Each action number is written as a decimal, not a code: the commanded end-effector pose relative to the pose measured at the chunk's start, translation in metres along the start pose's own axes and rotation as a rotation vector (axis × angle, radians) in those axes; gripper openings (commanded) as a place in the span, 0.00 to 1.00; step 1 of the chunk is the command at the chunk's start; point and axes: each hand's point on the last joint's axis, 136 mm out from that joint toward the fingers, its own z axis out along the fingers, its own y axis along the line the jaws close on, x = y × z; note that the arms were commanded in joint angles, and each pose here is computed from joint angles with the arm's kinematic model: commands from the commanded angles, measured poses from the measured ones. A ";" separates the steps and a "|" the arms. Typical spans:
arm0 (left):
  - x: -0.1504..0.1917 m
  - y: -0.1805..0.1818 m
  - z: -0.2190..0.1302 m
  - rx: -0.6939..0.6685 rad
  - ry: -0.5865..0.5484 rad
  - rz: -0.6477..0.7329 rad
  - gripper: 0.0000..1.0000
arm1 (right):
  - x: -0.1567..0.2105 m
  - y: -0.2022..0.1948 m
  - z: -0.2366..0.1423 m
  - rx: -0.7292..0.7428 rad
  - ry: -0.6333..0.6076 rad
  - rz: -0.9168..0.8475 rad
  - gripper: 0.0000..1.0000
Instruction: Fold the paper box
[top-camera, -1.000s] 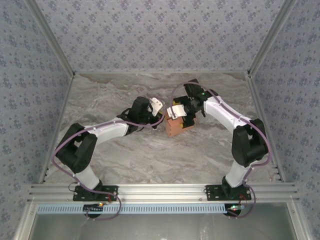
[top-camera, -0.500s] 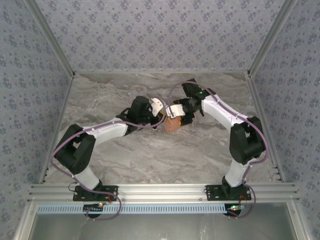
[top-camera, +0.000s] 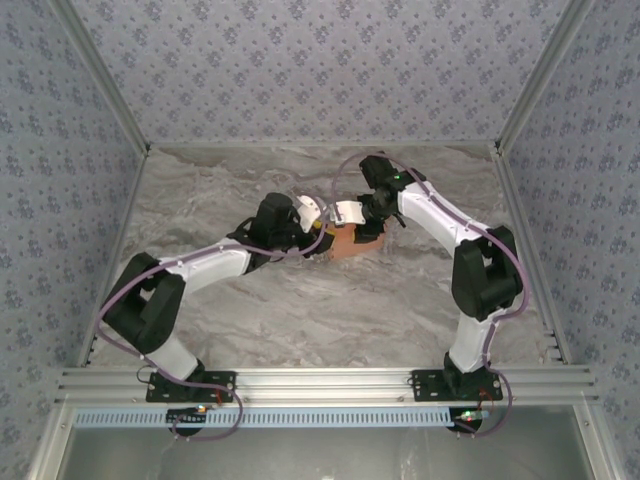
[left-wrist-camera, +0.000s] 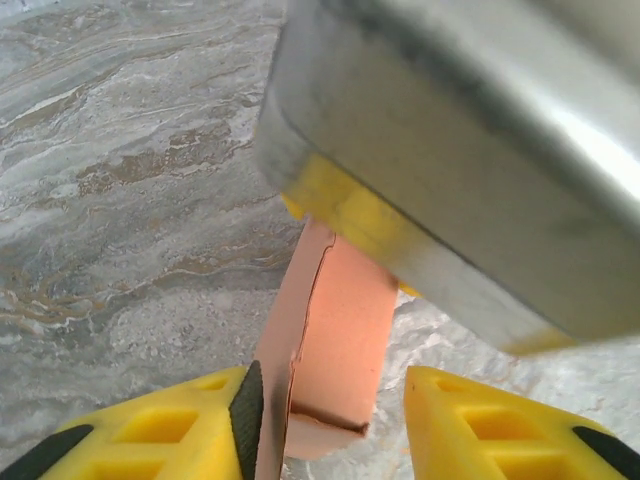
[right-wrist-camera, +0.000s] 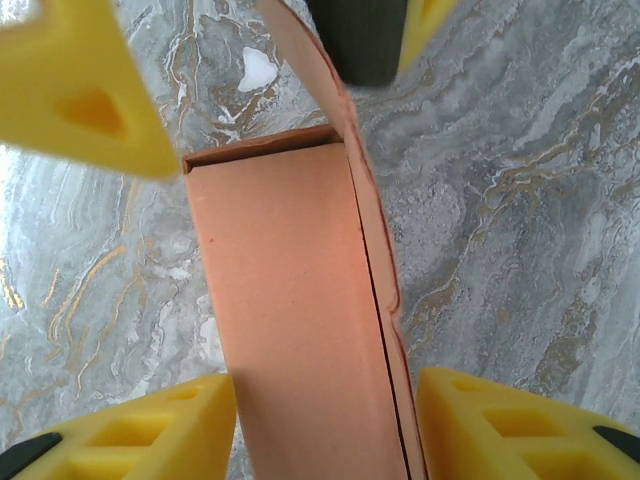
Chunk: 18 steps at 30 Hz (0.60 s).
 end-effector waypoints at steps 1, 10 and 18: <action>-0.036 -0.005 -0.028 0.036 -0.153 -0.065 0.45 | 0.001 -0.002 0.001 -0.004 0.014 0.055 0.54; -0.013 0.024 -0.046 -0.009 -0.190 -0.165 0.52 | 0.000 -0.006 0.004 -0.005 0.017 0.073 0.52; -0.013 0.054 -0.054 -0.094 -0.203 -0.213 0.53 | -0.001 -0.008 0.005 -0.038 0.014 0.179 0.52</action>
